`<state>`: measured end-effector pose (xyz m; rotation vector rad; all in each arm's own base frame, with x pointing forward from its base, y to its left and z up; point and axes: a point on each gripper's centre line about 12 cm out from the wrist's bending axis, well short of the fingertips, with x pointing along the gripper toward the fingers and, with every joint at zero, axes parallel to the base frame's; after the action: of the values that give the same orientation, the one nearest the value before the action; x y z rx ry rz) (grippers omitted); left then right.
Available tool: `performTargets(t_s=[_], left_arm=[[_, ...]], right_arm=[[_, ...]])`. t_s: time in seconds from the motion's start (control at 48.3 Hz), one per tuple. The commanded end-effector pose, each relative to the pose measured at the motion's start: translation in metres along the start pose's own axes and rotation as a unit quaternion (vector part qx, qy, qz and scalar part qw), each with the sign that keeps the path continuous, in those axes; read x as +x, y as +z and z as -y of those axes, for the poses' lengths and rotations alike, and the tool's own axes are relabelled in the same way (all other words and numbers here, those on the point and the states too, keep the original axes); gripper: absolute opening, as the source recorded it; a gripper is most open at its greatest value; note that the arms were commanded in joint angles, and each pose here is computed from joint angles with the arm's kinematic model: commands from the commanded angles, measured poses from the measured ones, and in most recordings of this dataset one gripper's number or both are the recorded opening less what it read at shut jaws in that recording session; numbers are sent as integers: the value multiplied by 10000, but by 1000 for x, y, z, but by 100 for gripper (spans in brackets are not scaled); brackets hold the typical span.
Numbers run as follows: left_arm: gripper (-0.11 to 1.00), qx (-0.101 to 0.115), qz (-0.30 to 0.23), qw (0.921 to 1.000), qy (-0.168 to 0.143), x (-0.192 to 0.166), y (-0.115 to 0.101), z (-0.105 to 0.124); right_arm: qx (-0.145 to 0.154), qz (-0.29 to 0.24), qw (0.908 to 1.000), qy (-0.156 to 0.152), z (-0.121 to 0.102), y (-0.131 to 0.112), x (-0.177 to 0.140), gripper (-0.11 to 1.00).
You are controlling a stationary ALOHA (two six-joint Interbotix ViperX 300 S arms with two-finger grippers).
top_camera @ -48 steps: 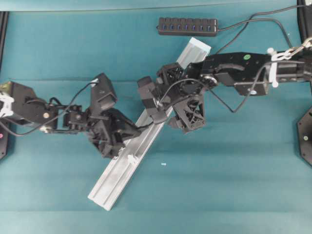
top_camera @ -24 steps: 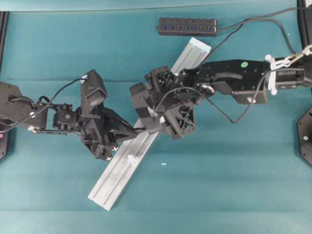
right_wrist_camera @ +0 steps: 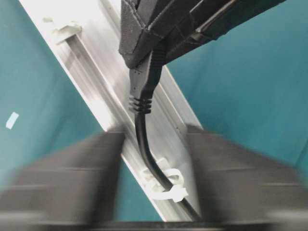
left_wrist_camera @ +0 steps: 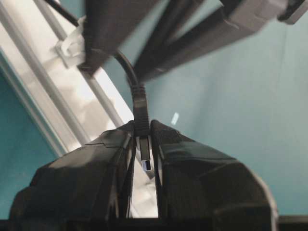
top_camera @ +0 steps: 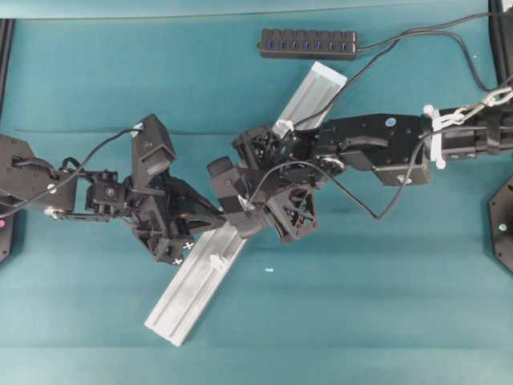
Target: Pass the USB cable through three rings with both arms.
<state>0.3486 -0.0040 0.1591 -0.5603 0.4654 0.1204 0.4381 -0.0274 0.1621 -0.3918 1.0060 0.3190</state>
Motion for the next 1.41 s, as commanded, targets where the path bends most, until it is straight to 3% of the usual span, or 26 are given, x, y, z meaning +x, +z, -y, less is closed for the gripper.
performTargets(t_s=[0.0, 0.083, 0.373, 0.539, 0.601, 0.787, 0.87, 1.036, 1.223, 1.388], left_arm=[[11, 34, 264, 9994, -213, -8, 17, 14], [11, 41, 294, 9993, -236, -8, 18, 15], [11, 95, 296, 9992, -235, -10, 18, 15], [12, 225, 327, 9989, -244, -13, 20, 16], [22, 236, 297, 9990, -235, -15, 20, 17], [75, 222, 222, 9993, -195, -27, 24, 21], [92, 264, 273, 9990, -229, -41, 31, 26], [81, 327, 327, 9985, -290, -70, 37, 32], [84, 397, 495, 9967, -514, -111, 36, 38], [84, 404, 589, 9956, -610, -146, 33, 37]], right_arm=[[9, 81, 10000, -52, 2, 6, -3, 21], [7, 88, 9999, -55, 2, 6, -4, 7], [-58, 62, 10000, -35, 5, 11, -2, 6], [-374, -189, 9991, -48, 8, 11, 1, 6], [-452, -228, 9987, -65, 9, 12, 2, 6], [-570, -263, 9980, -124, 13, 15, 4, 6], [-626, -317, 9975, -101, 11, 14, 7, 6], [-860, -466, 9952, -76, 4, 11, 15, 6], [-1197, -643, 9906, -137, 2, 5, 21, 6], [-1720, -722, 9824, -81, -1, 4, 22, 6]])
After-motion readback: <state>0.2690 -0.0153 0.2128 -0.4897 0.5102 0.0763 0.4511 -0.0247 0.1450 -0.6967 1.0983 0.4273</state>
